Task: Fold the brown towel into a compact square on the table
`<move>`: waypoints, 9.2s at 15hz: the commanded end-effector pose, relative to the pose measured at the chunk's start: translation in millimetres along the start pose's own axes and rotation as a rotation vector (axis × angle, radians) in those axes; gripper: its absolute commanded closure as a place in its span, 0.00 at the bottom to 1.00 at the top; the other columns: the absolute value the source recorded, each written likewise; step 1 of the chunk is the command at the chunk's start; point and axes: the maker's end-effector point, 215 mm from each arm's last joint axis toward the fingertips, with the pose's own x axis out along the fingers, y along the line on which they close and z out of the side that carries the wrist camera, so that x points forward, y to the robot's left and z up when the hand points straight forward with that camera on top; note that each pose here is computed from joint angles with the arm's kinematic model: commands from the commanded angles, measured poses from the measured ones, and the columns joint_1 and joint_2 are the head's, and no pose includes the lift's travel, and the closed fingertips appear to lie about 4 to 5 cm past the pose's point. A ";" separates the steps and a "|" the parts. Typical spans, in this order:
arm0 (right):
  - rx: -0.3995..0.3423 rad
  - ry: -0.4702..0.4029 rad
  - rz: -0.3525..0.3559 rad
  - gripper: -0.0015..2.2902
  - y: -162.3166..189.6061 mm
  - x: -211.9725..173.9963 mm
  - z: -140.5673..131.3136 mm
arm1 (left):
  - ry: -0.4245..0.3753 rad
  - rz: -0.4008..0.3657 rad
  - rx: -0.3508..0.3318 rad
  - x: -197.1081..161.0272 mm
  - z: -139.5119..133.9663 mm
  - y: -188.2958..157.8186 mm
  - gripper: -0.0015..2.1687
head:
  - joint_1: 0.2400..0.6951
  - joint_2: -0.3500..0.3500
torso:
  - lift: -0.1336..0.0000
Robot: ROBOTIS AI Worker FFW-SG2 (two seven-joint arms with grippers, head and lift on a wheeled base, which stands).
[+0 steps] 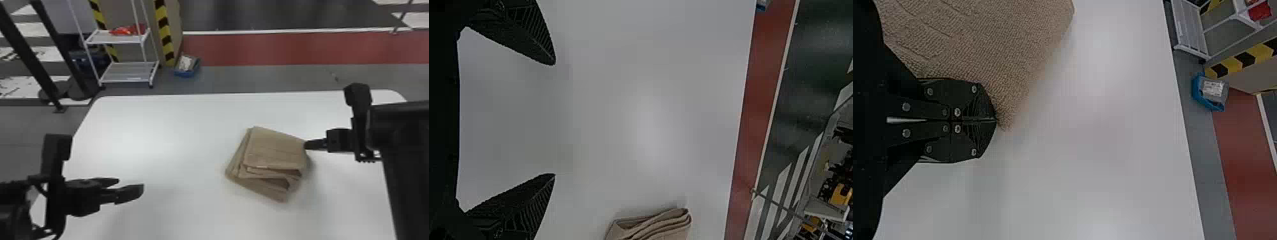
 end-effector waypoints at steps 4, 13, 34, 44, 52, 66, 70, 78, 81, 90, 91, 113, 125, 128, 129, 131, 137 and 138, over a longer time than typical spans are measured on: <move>-0.112 -0.115 0.032 0.94 14.1 21.6 38.2 | 0.001 -0.001 -0.003 0.3 -1.5 -0.5 0.04 | 1.00 0.62 | 0.07; -0.182 -0.139 0.079 0.94 31.6 47.2 48.7 | 0.001 -0.003 0.003 3.3 -3.2 -1.6 0.04 | 1.00 0.66 | 0.07; -0.865 -0.039 0.309 0.09 196.6 -38.9 -17.1 | -0.004 0.011 -0.008 -0.2 -4.9 9.9 0.04 | 1.00 0.94 | 0.07; -0.994 0.090 0.111 0.16 131.3 -28.3 -44.2 | -0.017 0.009 -0.006 -4.5 -8.0 12.2 0.04 | 1.00 0.88 | 0.07; -1.088 0.170 0.075 0.16 124.6 -14.3 -69.5 | -0.024 -0.017 -0.010 0.1 -7.0 -2.0 0.04 | 1.00 0.83 | 0.07; -1.037 0.135 0.135 0.33 154.9 -9.7 -67.0 | -0.026 -0.015 -0.012 -6.9 -11.6 -0.2 0.04 | 1.00 0.89 | 0.07; -1.021 0.126 0.136 0.45 155.0 -11.1 -63.1 | -0.033 -0.016 -0.005 -10.4 -8.8 -1.6 0.04 | 1.00 0.89 | 0.07; -0.950 0.025 0.126 0.45 154.1 -43.4 -35.0 | -0.026 -0.058 0.011 -9.3 -12.5 -24.1 0.04 | 1.00 0.87 | 0.07; -0.883 -0.012 0.140 0.45 150.0 -49.5 -17.7 | 0.004 -0.172 -0.002 0.5 -32.6 -65.0 0.07 | 1.00 0.83 | 0.07; -0.793 -0.065 0.193 0.45 168.8 -66.7 -19.5 | -0.163 -0.317 0.074 56.0 -3.2 -160.9 0.99 | 1.00 0.63 | 0.07; -0.783 -0.066 0.196 0.45 170.7 -68.4 -21.7 | -0.178 -0.333 0.070 62.1 -2.7 -169.7 0.99 | 1.00 0.61 | 0.07; -0.829 -0.049 0.218 0.45 182.8 -76.0 -64.7 | -0.244 -0.372 0.226 134.5 -24.6 -227.5 0.99 | 1.00 0.39 | 0.07; -0.844 -0.058 0.222 0.45 183.5 -82.0 -70.4 | -0.206 -0.333 0.251 125.8 -38.3 -205.4 0.99 | 1.00 0.46 | 0.07; -0.876 -0.070 0.219 0.45 186.1 -90.9 -72.6 | -0.174 -0.346 0.255 131.7 -44.9 -209.4 0.99 | 1.00 0.46 | 0.07; -0.880 -0.064 0.215 0.45 184.2 -90.7 -75.7 | -0.171 -0.343 0.255 133.4 -45.8 -208.6 0.99 | 1.00 0.46 | 0.07; -0.907 -0.053 0.205 0.45 181.1 -90.8 -81.9 | -0.170 -0.338 0.258 135.6 -45.0 -208.3 0.99 | 1.00 0.45 | 0.07; -0.965 -0.017 0.206 0.45 190.3 -83.5 -100.7 | -0.165 -0.336 0.255 140.0 -45.6 -207.8 0.99 | 1.00 0.45 | 0.07; -0.970 -0.011 0.207 0.45 191.7 -82.1 -103.3 | -0.164 -0.337 0.253 140.1 -45.3 -207.9 0.99 | 1.00 0.45 | 0.07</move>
